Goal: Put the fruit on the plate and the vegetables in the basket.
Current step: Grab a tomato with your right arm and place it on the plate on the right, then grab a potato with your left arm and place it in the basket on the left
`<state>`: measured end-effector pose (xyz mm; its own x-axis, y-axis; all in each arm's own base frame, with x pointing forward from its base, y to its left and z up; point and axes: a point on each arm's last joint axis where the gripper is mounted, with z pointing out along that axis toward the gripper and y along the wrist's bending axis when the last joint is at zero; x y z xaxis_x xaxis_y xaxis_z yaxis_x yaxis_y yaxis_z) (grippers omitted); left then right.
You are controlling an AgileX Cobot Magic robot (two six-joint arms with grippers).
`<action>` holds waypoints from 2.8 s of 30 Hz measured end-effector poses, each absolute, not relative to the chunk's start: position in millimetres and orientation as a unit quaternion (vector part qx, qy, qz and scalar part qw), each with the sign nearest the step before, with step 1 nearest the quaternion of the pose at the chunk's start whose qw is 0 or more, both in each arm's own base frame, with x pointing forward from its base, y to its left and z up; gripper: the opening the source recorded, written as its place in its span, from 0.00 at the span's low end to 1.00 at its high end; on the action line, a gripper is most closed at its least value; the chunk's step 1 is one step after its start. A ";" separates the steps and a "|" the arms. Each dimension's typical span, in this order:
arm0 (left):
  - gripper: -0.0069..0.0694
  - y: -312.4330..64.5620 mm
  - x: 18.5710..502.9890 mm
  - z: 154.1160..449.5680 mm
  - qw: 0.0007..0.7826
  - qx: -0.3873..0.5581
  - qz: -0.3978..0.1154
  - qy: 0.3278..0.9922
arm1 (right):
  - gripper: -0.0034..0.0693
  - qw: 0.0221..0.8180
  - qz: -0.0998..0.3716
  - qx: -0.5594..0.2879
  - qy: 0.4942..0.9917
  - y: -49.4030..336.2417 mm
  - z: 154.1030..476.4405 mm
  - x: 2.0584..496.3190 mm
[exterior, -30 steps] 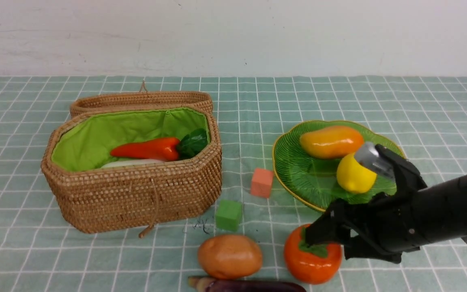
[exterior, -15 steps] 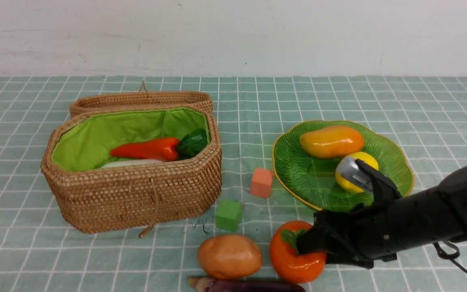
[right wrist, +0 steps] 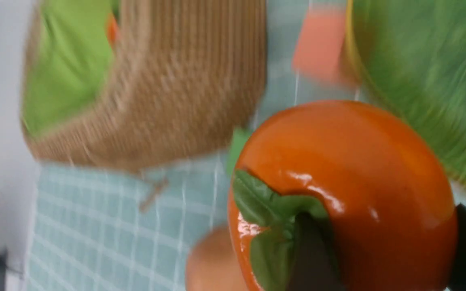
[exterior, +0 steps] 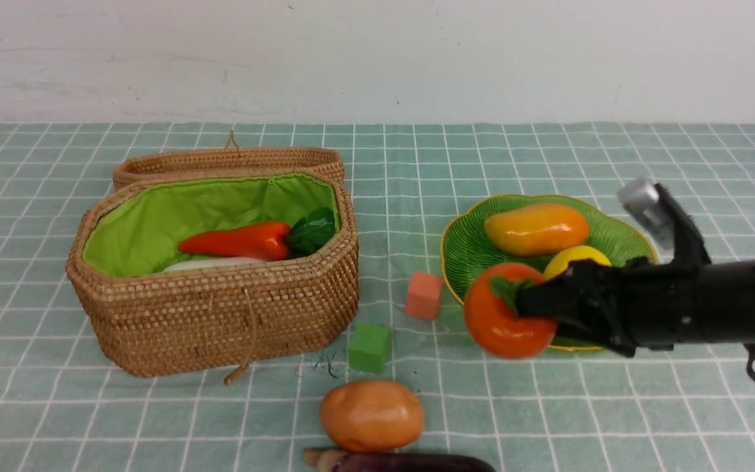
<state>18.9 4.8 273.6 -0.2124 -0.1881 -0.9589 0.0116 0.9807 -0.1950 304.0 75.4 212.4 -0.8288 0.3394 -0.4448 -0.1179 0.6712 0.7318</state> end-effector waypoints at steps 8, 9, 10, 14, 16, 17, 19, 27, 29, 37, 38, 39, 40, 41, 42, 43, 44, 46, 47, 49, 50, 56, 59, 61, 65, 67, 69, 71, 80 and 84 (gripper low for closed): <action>0.40 4.8 18.9 273.6 0.625 -0.057 -0.080 0.774 | 0.62 0.344 0.381 0.141 0.846 29.6 207.8 330.9; 0.40 4.8 18.9 273.6 0.625 -0.057 -0.080 0.774 | 0.62 0.339 0.376 0.148 0.850 27.6 201.1 333.0; 0.40 4.8 18.9 273.6 0.625 -0.057 -0.080 0.774 | 0.62 0.334 0.371 0.152 0.853 26.9 196.1 334.3; 0.40 4.8 18.9 273.6 0.625 -0.057 -0.080 0.774 | 0.61 0.315 0.359 0.167 0.863 24.8 178.0 338.3; 0.40 4.8 18.9 273.6 0.625 -0.057 -0.080 0.774 | 0.61 0.313 0.355 0.170 0.865 24.2 174.9 338.9; 0.40 4.8 18.9 273.6 0.625 -0.057 -0.080 0.774 | 0.61 0.310 0.352 0.173 0.866 23.7 172.1 339.4; 0.40 4.8 18.9 273.6 0.625 -0.057 -0.080 0.774 | 0.61 0.308 0.350 0.174 0.867 23.3 170.4 339.7; 0.40 4.8 18.9 273.6 0.625 -0.057 -0.080 0.774 | 0.84 0.322 0.336 0.143 0.874 16.0 178.7 336.1; 0.40 4.8 18.9 273.6 0.625 -0.057 -0.080 0.774 | 0.90 0.335 0.331 0.129 0.873 11.3 187.9 333.2; 0.40 4.8 18.9 273.6 0.625 -0.057 -0.080 0.774 | 0.88 0.390 0.358 0.024 0.848 8.1 255.1 300.5; 0.40 4.8 18.9 273.6 0.625 -0.057 -0.080 0.774 | 0.85 0.391 0.366 0.003 0.845 11.0 262.6 294.2; 0.40 4.8 18.9 273.6 0.625 -0.057 -0.080 0.774 | 0.82 0.389 0.370 -0.019 0.844 14.4 271.4 285.9; 0.40 4.8 18.9 273.6 0.625 -0.057 -0.080 0.774 | 0.78 0.386 0.367 -0.045 0.845 17.5 280.6 275.5; 0.40 4.8 18.9 273.6 0.625 -0.057 -0.080 0.774 | 0.78 0.384 0.367 -0.049 0.846 18.1 282.0 273.6; 0.40 4.8 18.9 273.6 0.625 -0.057 -0.080 0.774 | 0.72 0.374 0.359 -0.075 0.852 21.0 291.2 260.0; 0.40 4.8 18.9 273.6 0.625 -0.057 -0.080 0.774 | 0.68 0.362 0.341 -0.095 0.863 22.2 298.6 246.1; 0.40 4.8 18.9 273.6 0.625 -0.057 -0.080 0.774 | 0.67 0.360 0.337 -0.097 0.864 22.2 299.6 244.1; 0.40 4.8 18.9 273.6 0.625 -0.057 -0.080 0.774 | 0.58 0.339 0.285 -0.114 0.889 20.3 309.0 219.9; 0.40 4.8 18.9 273.6 0.625 -0.057 -0.080 0.774 | 0.54 0.331 0.259 -0.117 0.900 18.5 312.6 209.8; 0.40 4.8 18.9 273.6 0.625 -0.057 -0.080 0.774 | 0.45 0.326 0.212 -0.112 0.914 14.7 319.4 192.6; 0.40 4.8 18.9 273.6 0.625 -0.057 -0.080 0.774 | 0.41 0.328 0.194 -0.104 0.919 13.0 322.1 185.2; 0.40 4.8 18.9 273.6 0.625 -0.057 -0.080 0.774 | 0.14 0.420 0.108 -0.054 0.900 8.6 342.4 136.8; 0.40 4.8 18.9 273.6 0.625 -0.057 -0.080 0.774 | 0.07 0.459 0.118 -0.056 0.879 17.3 353.7 116.2; 0.40 4.8 18.9 273.6 0.625 -0.057 -0.080 0.774 | 0.05 0.473 0.127 -0.066 0.869 22.1 357.9 106.9; 0.40 4.8 18.9 273.6 0.625 -0.057 -0.080 0.774 | 0.03 0.508 0.160 -0.107 0.840 34.3 367.9 74.3; 0.40 4.8 18.9 273.6 0.625 -0.057 -0.080 0.774 | 0.03 0.517 0.168 -0.115 0.832 36.6 369.9 63.6; 0.40 4.8 18.9 273.6 0.625 -0.057 -0.080 0.774 | 0.03 0.524 0.169 -0.121 0.826 37.4 370.8 55.5; 0.40 4.8 18.9 273.6 0.625 -0.057 -0.080 0.774 | 0.03 0.528 0.169 -0.124 0.823 37.7 371.1 50.8; 0.40 4.8 18.9 273.6 0.625 -0.057 -0.080 0.774 | 0.04 0.558 0.078 -0.121 0.818 27.5 370.5 39.0; 0.40 4.8 18.9 273.6 0.625 -0.057 -0.080 0.774 | 0.04 0.570 -0.005 -0.059 0.820 10.9 351.5 38.5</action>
